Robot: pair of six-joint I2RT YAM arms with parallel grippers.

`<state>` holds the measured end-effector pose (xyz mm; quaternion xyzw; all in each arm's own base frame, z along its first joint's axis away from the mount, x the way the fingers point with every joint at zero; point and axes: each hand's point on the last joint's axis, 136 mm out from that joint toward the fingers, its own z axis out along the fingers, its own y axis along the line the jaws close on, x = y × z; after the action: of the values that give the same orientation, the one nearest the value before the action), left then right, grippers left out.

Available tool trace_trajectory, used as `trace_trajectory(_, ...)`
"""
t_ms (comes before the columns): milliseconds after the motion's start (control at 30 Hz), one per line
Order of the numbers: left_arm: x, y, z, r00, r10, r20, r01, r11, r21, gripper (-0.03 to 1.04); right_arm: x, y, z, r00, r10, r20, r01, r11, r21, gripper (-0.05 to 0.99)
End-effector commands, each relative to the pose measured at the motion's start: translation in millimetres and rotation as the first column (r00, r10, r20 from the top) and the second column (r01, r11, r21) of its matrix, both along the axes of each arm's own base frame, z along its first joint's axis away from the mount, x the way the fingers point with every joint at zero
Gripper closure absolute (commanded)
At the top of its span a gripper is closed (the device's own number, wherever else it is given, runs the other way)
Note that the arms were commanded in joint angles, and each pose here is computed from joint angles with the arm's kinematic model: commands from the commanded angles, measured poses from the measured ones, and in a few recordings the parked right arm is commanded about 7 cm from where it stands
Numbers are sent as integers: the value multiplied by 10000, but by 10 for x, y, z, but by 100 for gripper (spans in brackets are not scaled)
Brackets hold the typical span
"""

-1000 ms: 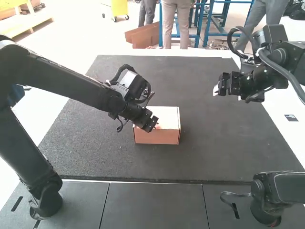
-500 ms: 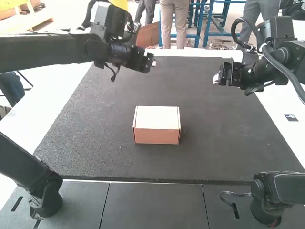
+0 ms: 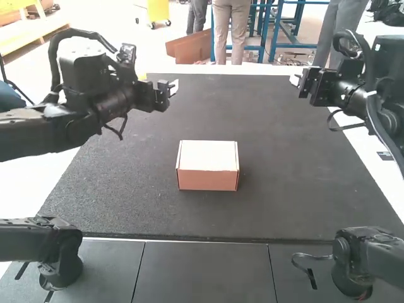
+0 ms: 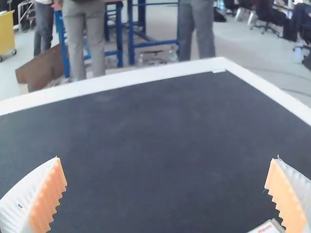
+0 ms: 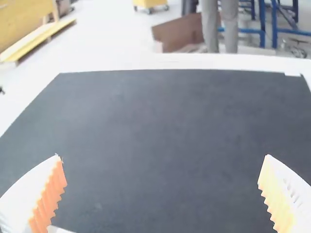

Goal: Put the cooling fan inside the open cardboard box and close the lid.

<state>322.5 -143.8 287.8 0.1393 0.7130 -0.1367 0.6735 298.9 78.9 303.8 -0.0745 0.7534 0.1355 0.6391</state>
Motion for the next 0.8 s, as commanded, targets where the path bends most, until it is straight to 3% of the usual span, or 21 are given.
trace_trajectory(0,-80,128,-29,9996,227,183,-223,9995,-206,4,-67,-97,56,9972,-341,663,345,9994,-49,3)
trace_trajectory(233,-119,571,-171,9860,1549,614,-1521,9872,-483,4,-220,-243,-109,9835,-823,1614,815,9966,117,2)
trace_trajectory(433,-168,865,-278,9667,2364,975,-2313,9710,-608,4,-266,-365,-299,9646,-1214,2341,1357,9897,-459,2)
trace_trajectory(767,-318,972,-577,9575,2607,1234,-2531,9646,-735,4,-387,-424,-800,9686,-1301,2120,1472,9869,-666,2)
